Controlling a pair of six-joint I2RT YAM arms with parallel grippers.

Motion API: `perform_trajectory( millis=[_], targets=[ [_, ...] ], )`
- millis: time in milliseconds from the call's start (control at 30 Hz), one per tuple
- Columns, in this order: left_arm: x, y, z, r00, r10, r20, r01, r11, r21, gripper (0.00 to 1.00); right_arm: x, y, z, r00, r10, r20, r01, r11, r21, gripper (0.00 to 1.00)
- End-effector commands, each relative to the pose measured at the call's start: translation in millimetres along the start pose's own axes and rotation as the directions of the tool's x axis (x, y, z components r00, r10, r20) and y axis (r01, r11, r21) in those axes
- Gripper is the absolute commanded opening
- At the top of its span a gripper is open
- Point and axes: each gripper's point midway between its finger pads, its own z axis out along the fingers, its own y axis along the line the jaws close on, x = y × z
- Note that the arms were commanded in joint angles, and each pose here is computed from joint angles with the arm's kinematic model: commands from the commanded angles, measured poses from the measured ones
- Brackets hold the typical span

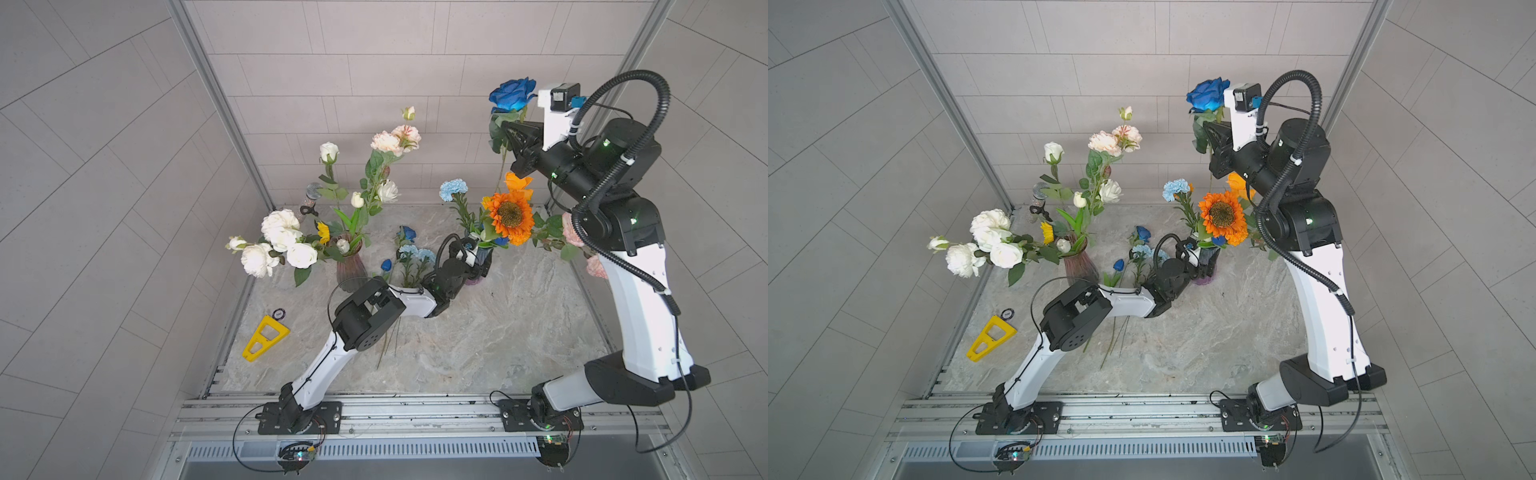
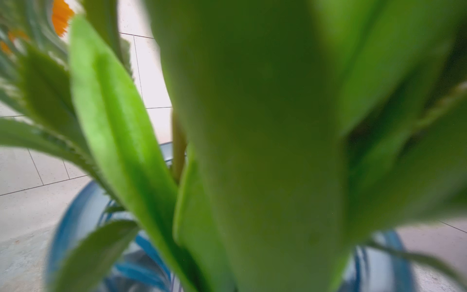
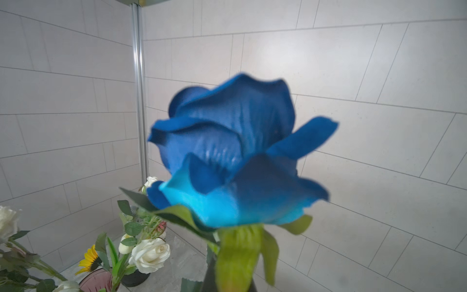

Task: Pick out blue flowers from the vase
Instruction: Pick up the flower from the vase.

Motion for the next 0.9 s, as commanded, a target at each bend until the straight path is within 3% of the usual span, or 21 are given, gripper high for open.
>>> perform_trajectory(
  millis=[0,200,567,867],
  targets=[
    [-19.7,-3.4,-2.5,0.999,-0.021,0.041,0.021,1.0,0.004,0.93,-53.8,6.8,-26.2,0.983,-0.052,0.176,0.05,0.999,0.015,0.04],
    [-19.6,-1.1,-2.1,0.999,-0.018,0.045,0.019,1.0,-0.009,1.0,-71.1,16.7,-46.6,0.967,-0.086,0.242,0.084,0.996,0.017,0.02],
    [-30.5,2.2,-6.8,0.998,-0.002,0.06,0.003,1.0,-0.021,1.0,-99.2,31.1,-71.2,0.94,-0.111,0.321,0.117,0.993,0.002,0.01],
    [-49.1,13.5,-31.5,0.996,0.018,0.091,-0.014,0.999,-0.047,1.0,-112.2,39.9,-84.5,0.941,-0.067,0.333,0.085,0.996,-0.04,0.0]
  ],
)
